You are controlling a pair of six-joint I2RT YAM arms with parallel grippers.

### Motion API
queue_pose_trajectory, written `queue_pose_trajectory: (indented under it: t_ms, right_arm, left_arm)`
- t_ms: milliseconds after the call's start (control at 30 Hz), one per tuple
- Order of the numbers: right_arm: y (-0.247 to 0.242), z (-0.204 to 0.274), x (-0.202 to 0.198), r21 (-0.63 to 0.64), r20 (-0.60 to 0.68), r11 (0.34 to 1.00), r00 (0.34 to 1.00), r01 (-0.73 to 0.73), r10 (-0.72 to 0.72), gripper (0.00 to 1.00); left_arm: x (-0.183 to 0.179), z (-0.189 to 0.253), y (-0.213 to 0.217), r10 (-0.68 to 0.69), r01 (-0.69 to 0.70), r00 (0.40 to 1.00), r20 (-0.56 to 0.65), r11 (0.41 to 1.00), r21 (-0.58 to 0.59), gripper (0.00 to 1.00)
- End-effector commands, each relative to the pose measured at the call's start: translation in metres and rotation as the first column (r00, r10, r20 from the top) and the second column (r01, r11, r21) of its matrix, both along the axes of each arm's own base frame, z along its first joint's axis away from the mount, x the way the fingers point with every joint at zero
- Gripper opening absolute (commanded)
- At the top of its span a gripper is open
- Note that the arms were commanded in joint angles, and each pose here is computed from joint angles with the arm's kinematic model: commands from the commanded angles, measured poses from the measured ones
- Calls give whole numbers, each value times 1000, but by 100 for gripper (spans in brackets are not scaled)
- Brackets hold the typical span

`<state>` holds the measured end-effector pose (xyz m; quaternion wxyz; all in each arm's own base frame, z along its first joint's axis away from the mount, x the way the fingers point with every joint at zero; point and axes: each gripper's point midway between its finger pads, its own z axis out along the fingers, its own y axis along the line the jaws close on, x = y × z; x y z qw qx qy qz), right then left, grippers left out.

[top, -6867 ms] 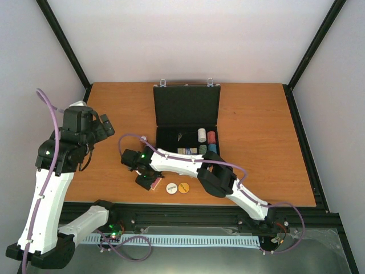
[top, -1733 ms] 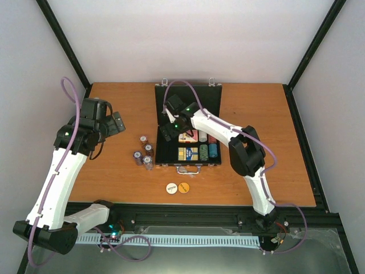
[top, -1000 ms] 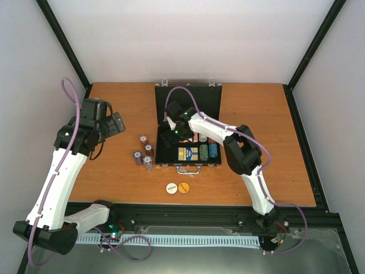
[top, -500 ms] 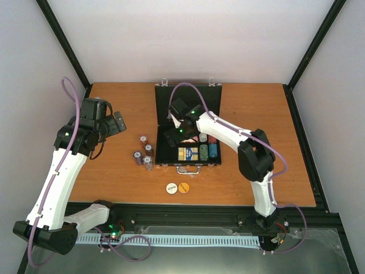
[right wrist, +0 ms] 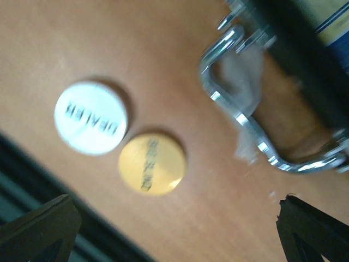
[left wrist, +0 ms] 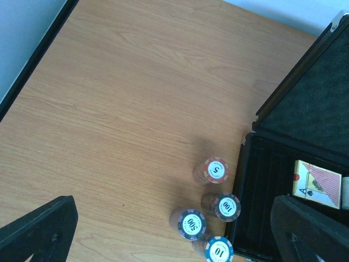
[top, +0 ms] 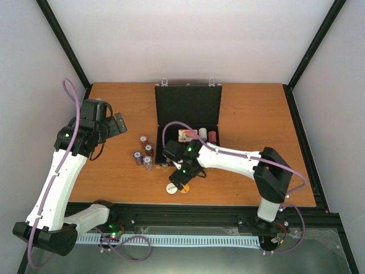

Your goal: Pack up texas hold em set

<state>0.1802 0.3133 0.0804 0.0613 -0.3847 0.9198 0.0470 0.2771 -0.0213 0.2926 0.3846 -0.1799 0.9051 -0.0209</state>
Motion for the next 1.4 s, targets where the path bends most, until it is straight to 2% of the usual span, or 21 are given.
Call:
queue_pose_trajectory:
  t_ms: [0,67,433,1200,1367]
  right_arm:
    - [-4,10,-31,69,-49,997,999,-18,21,100]
    - [-7,8,-37,90,-61,995,997,-36,41,98]
    - [2,-22,-28,12,-41,996,995,-93,94,93]
    - [8,-60,-31,-112,-56,988,993,-107,102,90]
    - [1,-68,-35,-141,-70,984,993,-105,96,86]
  left_arm:
    - [2,3,-3,-16,16,1000,25,1000,-11,100]
    - [2,1,-2,-16,16,1000,18,1000,-10,100]
    - [0,-1,-2,-14,14,1000,13,1000,-10,100]
    - [-3,-9,1,-9,9,1000,-6,1000,13,100]
    - [-4,-11,2,-8,8,1000,-11,1000,15,100]
